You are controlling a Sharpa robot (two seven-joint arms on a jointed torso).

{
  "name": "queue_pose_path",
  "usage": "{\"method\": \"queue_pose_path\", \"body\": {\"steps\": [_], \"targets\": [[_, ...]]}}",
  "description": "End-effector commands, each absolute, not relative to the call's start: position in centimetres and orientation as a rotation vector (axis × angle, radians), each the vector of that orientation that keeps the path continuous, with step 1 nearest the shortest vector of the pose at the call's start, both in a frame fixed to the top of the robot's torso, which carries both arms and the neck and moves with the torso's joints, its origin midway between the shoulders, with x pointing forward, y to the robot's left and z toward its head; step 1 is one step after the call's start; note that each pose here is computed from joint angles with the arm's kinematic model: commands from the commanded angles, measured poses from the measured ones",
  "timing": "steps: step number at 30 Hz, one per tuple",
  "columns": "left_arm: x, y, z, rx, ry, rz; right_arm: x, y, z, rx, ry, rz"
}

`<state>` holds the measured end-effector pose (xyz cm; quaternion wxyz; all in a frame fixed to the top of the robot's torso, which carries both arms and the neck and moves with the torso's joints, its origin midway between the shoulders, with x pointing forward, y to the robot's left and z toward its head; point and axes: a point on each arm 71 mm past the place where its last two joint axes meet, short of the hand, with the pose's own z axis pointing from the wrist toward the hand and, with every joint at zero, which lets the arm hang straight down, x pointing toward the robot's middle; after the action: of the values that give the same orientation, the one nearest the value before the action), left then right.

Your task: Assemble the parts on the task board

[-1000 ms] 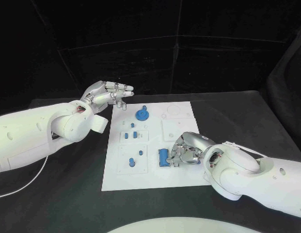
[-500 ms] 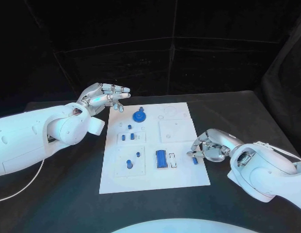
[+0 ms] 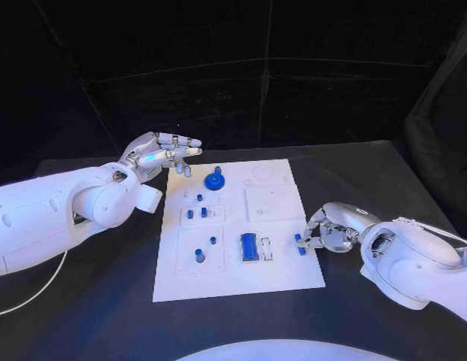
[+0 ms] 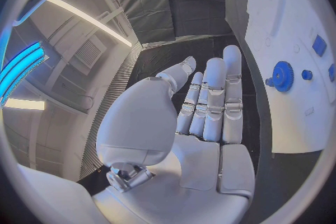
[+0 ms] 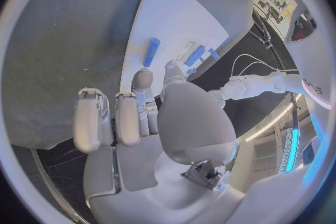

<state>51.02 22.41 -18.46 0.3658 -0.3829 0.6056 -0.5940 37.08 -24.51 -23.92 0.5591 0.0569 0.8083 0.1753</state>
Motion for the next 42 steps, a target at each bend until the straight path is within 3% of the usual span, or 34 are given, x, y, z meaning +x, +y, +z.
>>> {"method": "queue_pose_path", "body": {"steps": [1,42], "targets": [[51.0,22.3,-18.4,-0.981,1.557,-1.544,37.3,-24.1,-24.4,0.046,1.953,0.341],[51.0,22.6,-18.4,-0.985,1.561,-1.538,38.5,-20.5,-25.9,-0.259,1.975,0.230]]}}
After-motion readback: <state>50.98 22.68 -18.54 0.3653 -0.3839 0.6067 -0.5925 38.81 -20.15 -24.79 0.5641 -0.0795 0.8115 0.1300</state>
